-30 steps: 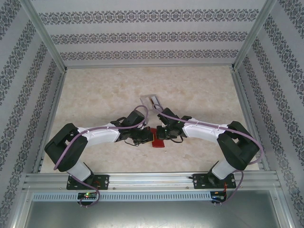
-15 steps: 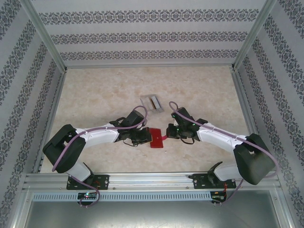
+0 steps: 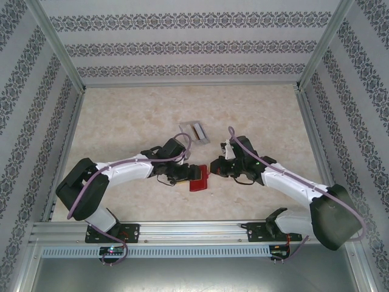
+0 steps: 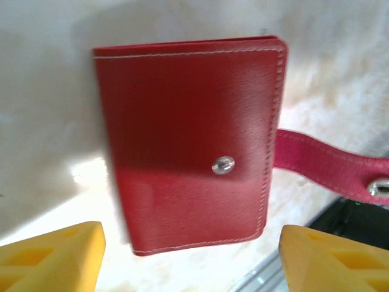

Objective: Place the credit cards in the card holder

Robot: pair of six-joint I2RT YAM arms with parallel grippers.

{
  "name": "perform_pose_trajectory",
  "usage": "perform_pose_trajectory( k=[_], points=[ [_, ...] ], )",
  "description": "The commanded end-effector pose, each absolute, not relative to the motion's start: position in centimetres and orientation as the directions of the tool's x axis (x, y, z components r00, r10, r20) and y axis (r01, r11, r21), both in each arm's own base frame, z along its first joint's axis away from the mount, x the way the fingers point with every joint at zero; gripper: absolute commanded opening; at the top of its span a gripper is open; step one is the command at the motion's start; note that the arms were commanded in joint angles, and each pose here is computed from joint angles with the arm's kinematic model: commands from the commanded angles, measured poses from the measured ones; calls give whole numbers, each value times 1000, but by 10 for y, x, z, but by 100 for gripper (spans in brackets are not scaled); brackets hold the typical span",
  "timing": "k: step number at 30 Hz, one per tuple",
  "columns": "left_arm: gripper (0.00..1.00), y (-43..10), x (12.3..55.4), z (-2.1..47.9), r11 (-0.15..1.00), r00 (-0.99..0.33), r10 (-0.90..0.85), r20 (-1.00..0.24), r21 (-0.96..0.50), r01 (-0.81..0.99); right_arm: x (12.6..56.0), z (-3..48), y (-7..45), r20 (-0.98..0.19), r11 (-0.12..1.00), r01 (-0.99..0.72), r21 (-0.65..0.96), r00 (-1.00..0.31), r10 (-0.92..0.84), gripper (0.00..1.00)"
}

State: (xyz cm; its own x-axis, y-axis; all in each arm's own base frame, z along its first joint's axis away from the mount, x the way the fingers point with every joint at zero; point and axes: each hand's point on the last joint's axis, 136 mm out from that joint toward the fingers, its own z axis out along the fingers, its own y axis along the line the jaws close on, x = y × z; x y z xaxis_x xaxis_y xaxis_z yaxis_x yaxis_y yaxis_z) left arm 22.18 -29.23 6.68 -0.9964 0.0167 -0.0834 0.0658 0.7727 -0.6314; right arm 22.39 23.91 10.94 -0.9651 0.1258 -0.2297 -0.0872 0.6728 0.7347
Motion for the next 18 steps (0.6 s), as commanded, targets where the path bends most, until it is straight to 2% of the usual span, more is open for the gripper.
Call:
perform_pose_trajectory(
  k=[1,9,15,18],
  points=[
    [80,-291,214,81,742,-993,71,-94,-660,116,217,131,254,-233,605,-118,788,-966,115,0],
    [82,-283,218,74,742,-997,34,-73,-666,74,213,133,265,-208,575,-113,810,-973,102,0],
    [73,-268,221,67,801,-996,39,-85,-593,82,212,135,265,-210,574,-114,811,-972,102,0],
    [65,-260,220,62,831,-995,49,-85,-549,88,214,133,263,-212,589,-108,801,-971,110,0]
  ],
)
